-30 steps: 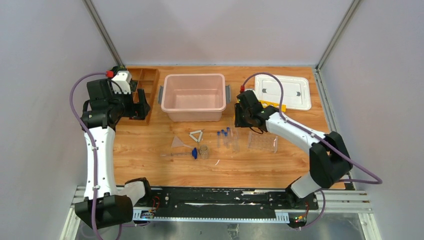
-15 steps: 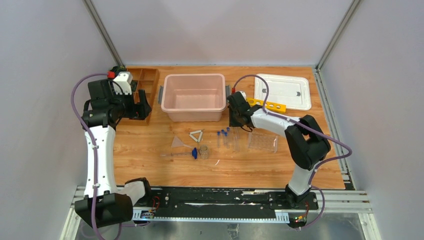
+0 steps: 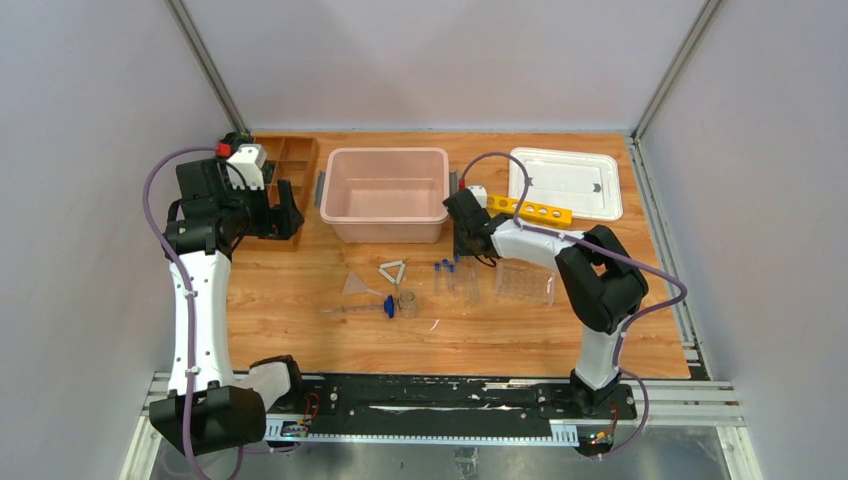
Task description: Organize the chemistry lab equipment
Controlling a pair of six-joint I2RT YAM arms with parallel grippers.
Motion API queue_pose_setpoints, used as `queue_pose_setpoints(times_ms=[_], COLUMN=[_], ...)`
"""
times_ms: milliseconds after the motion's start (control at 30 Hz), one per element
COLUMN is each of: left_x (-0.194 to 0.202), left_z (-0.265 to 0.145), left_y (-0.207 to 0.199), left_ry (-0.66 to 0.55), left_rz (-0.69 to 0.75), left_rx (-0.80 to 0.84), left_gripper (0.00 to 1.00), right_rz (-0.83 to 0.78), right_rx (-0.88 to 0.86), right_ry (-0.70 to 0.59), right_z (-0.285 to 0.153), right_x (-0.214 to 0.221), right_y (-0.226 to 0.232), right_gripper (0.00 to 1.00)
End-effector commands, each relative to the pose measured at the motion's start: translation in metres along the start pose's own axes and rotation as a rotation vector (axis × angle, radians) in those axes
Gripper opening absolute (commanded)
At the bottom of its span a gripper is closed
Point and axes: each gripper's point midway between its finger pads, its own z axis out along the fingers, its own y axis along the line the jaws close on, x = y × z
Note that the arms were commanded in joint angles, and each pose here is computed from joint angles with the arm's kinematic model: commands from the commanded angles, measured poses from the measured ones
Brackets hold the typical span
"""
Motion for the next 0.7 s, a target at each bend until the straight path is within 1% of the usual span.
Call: queue_pose_setpoints(times_ms=[0, 233, 467, 667], left_x=[-0.012, -0.019, -0.019, -0.020], left_z=[-0.010, -0.016, -0.017, -0.025], left_y=[-0.007, -0.014, -0.018, -0.023], left_ry=[-0.035, -0.042, -0.047, -0.054], left_rz=[0.030, 0.035, 0.037, 0.049], left_rx=[0.029, 0.058, 0.079, 0.092], left_gripper=[1.00, 1.00, 1.00, 1.00], right_rz=[-0.018, 0.008, 0.033, 0.056], right_rx=[0.073, 0.107, 0.025, 0.030], right_ry=[0.005, -0.025, -0.058, -0.052], right_z=[0.006, -0.007, -0.011, -0.010], right_x=[0.018, 0.029, 0.030, 0.038], right_y=[-0.003, -0.009, 0.002, -0.001], right_gripper=[0.25, 0.30, 0.26, 0.24])
